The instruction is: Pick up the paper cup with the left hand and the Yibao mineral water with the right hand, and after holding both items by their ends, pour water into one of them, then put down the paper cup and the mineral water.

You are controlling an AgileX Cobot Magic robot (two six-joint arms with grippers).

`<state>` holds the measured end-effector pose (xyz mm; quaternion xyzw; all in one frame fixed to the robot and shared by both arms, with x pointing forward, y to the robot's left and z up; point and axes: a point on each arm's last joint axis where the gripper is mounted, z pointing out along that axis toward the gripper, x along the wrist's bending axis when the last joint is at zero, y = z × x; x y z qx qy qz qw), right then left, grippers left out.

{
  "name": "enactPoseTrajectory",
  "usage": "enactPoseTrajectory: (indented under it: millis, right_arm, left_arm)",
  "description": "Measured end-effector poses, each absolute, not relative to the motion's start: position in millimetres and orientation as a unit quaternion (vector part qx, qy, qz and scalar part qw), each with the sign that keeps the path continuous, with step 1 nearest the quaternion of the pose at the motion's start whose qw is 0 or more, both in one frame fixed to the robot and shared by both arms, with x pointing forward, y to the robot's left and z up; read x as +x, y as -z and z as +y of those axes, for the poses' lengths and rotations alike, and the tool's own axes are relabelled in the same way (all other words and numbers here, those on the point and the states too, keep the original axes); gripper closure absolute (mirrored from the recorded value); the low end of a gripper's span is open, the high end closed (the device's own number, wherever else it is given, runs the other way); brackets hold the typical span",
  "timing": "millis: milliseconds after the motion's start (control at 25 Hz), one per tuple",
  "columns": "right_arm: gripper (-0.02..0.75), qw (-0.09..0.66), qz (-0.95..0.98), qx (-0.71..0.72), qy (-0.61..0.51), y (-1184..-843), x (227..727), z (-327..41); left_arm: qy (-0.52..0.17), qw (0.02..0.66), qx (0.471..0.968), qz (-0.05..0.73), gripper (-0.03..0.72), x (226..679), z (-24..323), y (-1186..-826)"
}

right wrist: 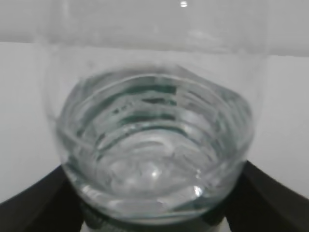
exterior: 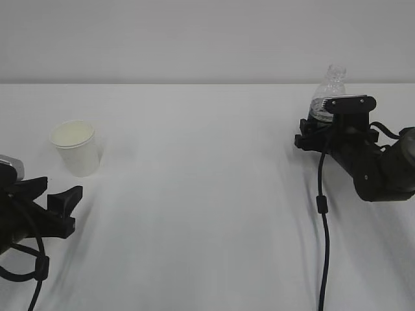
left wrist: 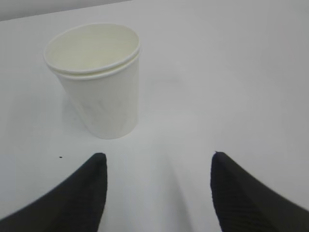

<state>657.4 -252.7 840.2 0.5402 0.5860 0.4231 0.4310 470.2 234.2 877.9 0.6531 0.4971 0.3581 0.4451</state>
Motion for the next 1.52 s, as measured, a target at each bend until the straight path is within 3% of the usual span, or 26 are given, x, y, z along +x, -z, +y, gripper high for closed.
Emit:
enactPoseTrajectory:
  millis: [480,800,1520]
  right_arm:
    - [0.148,0.420,0.601,0.545,-0.407,-836.0,656.1,-252.6]
    - [0.215,0.417,0.604,0.546,-0.403,-835.2,655.9,-252.6]
    - [0.259,0.419,0.629,0.530,-0.385,-839.9,657.6,-251.4]
  left_arm:
    - [-0.356,0.446,0.655,0.494,0.209,470.0,233.5,-877.9]
    - [-0.356,0.447,0.656,0.494,0.211,470.0,233.4,-877.9]
    - [-0.356,0.447,0.656,0.493,0.214,469.9,233.2,-877.9]
